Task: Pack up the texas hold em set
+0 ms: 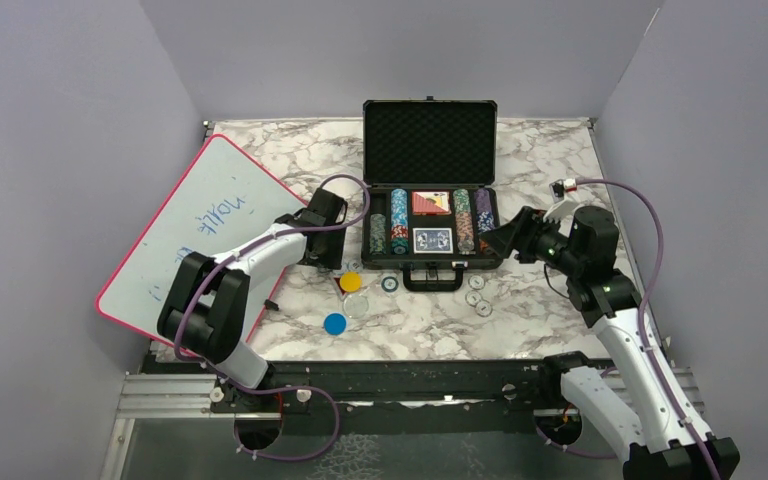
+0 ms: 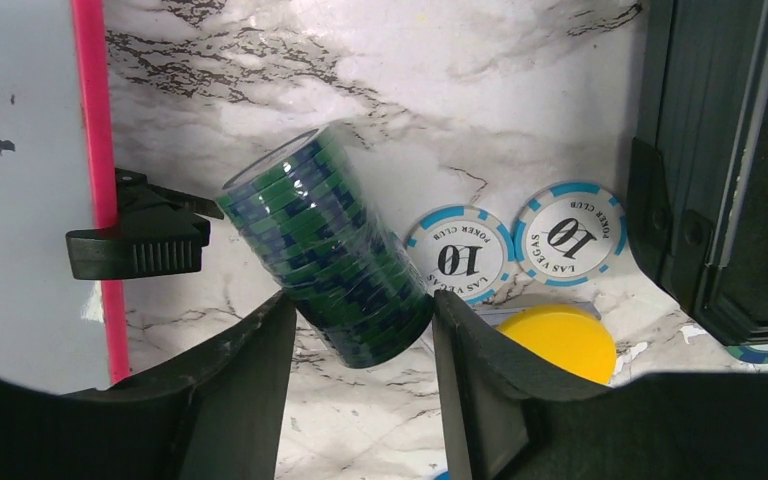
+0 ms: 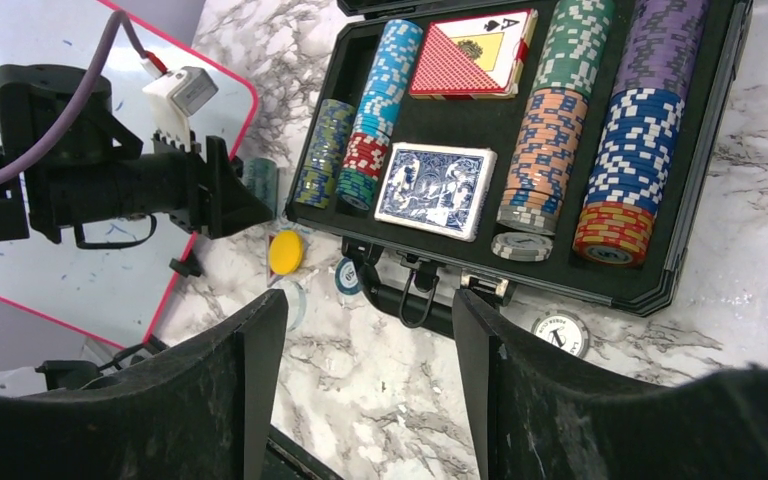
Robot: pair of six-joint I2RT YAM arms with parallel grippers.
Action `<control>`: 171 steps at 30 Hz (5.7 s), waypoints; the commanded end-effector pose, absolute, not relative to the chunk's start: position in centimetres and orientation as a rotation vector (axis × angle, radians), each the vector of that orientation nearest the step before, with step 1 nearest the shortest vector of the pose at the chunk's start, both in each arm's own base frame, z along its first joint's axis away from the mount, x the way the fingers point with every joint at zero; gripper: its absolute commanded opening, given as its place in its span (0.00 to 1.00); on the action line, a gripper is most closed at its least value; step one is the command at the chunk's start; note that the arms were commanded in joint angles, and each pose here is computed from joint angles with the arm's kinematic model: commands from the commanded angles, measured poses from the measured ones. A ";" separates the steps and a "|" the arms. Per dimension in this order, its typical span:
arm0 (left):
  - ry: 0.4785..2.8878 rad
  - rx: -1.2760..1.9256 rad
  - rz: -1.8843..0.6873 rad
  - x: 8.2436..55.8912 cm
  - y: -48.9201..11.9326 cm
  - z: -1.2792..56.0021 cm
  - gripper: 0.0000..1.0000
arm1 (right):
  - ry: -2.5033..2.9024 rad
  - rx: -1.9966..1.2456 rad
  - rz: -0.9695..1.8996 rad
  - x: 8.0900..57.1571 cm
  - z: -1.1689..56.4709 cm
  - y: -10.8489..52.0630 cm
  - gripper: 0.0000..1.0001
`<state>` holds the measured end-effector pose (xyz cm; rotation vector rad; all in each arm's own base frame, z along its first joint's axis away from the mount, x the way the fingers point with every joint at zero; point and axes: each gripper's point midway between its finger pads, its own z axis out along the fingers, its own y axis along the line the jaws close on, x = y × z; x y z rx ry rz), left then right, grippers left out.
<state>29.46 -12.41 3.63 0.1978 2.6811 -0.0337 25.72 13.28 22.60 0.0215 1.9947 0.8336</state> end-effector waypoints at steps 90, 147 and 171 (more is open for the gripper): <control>2.259 0.016 -0.357 44.5 -25.9 11.8 0.23 | 1.883 0.095 0.769 25.1 24.6 11.8 0.69; 1.900 0.165 -0.648 31.3 -21.1 25.8 0.80 | 2.596 0.312 0.251 22.8 8.2 11.1 0.78; 1.949 0.168 -0.625 30.6 -20.4 22.6 0.99 | 2.744 0.328 -0.002 19.8 2.2 11.5 0.70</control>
